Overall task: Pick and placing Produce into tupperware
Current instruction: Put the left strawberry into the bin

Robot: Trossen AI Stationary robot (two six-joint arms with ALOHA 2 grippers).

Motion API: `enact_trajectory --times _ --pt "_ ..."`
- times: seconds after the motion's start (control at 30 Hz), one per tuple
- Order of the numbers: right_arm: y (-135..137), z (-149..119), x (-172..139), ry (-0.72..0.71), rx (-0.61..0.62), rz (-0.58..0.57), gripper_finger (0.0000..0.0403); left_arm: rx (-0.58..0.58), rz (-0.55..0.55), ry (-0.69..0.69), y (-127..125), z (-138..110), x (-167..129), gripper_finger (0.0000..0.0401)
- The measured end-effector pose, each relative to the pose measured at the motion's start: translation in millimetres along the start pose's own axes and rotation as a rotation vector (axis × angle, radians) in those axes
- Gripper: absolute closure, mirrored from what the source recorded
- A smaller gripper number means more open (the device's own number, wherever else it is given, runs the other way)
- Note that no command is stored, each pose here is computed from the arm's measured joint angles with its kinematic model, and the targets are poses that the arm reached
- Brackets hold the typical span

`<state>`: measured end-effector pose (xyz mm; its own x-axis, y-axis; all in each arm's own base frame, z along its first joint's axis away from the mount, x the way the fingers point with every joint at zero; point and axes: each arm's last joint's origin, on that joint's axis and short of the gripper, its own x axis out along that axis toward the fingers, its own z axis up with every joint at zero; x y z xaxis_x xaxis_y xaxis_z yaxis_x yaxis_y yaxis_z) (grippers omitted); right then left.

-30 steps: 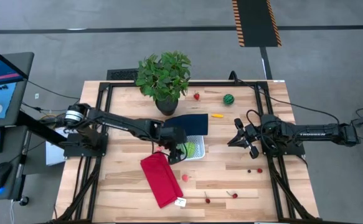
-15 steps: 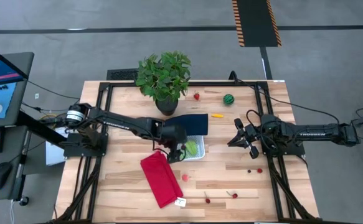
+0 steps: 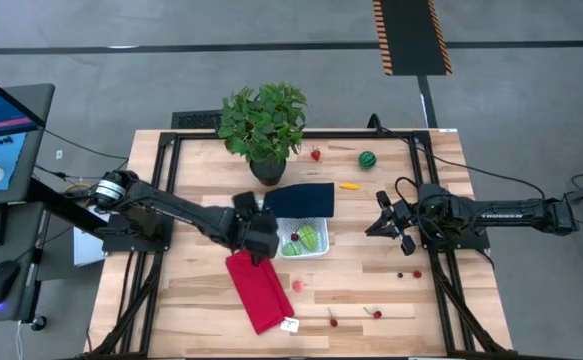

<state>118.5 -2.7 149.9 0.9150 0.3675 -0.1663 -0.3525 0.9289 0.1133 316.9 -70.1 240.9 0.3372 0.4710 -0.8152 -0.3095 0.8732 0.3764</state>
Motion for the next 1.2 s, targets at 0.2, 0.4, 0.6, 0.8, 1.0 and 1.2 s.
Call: enact_trajectory --times 0.2,0.4,0.6,0.8,1.0,1.2 --pt "0.0 -2.8 0.0 0.026 0.015 0.0 0.0346 -0.115 0.199 0.013 -8.6 -38.7 -0.6 0.0201" --pt "0.0 -2.6 0.0 0.024 0.014 0.0 0.0346 -0.182 0.364 -0.046 -13.5 -76.2 11.8 0.0211" --pt "0.0 -2.6 0.0 0.024 0.014 0.0 0.0346 -0.259 0.446 -0.092 -7.0 -104.4 27.9 0.0211" --pt "0.0 -2.6 0.0 0.024 0.014 0.0 0.0346 -0.373 0.424 -0.181 13.0 -128.1 31.1 0.0211" --pt "0.0 -2.7 0.0 0.024 0.014 0.0 0.0346 -0.504 0.387 -0.161 52.1 -143.2 37.2 0.0211" --pt "0.0 -2.5 0.0 0.024 0.014 0.0 0.0346 -0.459 0.257 -0.136 86.9 -125.7 41.8 0.0211"
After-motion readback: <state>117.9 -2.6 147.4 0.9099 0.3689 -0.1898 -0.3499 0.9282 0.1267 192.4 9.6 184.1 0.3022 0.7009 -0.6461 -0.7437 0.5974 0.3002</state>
